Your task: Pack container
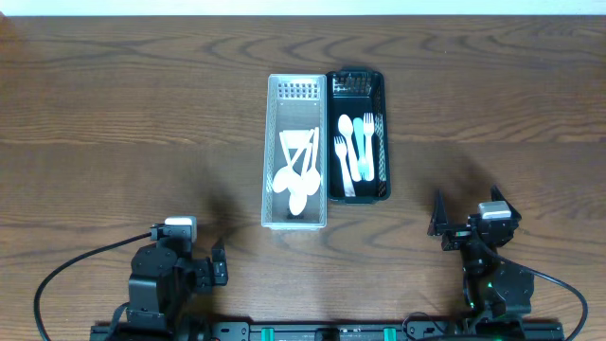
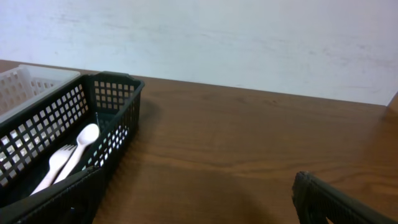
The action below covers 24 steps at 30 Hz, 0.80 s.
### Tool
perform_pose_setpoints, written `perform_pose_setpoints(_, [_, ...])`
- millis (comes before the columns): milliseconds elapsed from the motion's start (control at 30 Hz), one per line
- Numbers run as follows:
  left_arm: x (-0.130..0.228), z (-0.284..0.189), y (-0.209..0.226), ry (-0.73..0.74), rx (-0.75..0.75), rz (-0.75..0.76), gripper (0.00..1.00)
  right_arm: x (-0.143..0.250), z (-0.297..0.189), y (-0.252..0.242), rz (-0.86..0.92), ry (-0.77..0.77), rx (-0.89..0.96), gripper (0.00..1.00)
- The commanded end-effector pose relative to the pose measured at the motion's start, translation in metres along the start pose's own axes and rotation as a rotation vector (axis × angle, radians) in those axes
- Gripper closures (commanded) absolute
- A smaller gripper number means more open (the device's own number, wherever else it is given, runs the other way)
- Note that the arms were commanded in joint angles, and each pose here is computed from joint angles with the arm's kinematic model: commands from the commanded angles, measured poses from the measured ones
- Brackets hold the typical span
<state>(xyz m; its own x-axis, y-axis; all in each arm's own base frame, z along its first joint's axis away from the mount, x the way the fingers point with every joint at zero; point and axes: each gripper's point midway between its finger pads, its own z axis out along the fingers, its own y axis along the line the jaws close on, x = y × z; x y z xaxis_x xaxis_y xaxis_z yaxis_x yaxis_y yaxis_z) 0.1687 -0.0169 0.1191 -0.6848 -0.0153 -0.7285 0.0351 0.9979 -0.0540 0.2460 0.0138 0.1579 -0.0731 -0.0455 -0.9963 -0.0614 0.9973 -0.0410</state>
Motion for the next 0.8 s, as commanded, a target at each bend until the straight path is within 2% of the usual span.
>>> perform_pose_setpoints(0, [-0.003,-0.002,-0.001,-0.012,0.003,0.019,0.02,0.001,0.0,0.003,-0.017,-0.004,-0.015,0.01])
perform_pose_setpoints(233, [-0.013,-0.013,0.017,-0.111,-0.089,0.02,0.02,0.001,0.0,0.003,-0.017,-0.004,-0.015,0.01])
perform_pose_setpoints(400, [-0.034,-0.019,0.019,-0.297,-0.093,0.023,0.02,0.001,0.0,0.003,-0.017,-0.004,-0.015,0.01])
perform_pose_setpoints(600, [-0.073,0.0,0.018,-0.517,-0.102,0.058,0.02,0.001,0.0,0.003,-0.017,-0.004,-0.015,0.01])
perform_pose_setpoints(767, [-0.086,0.017,0.025,-0.668,-0.137,0.073,0.02,0.001,0.0,0.003,-0.017,-0.004,-0.015,0.01])
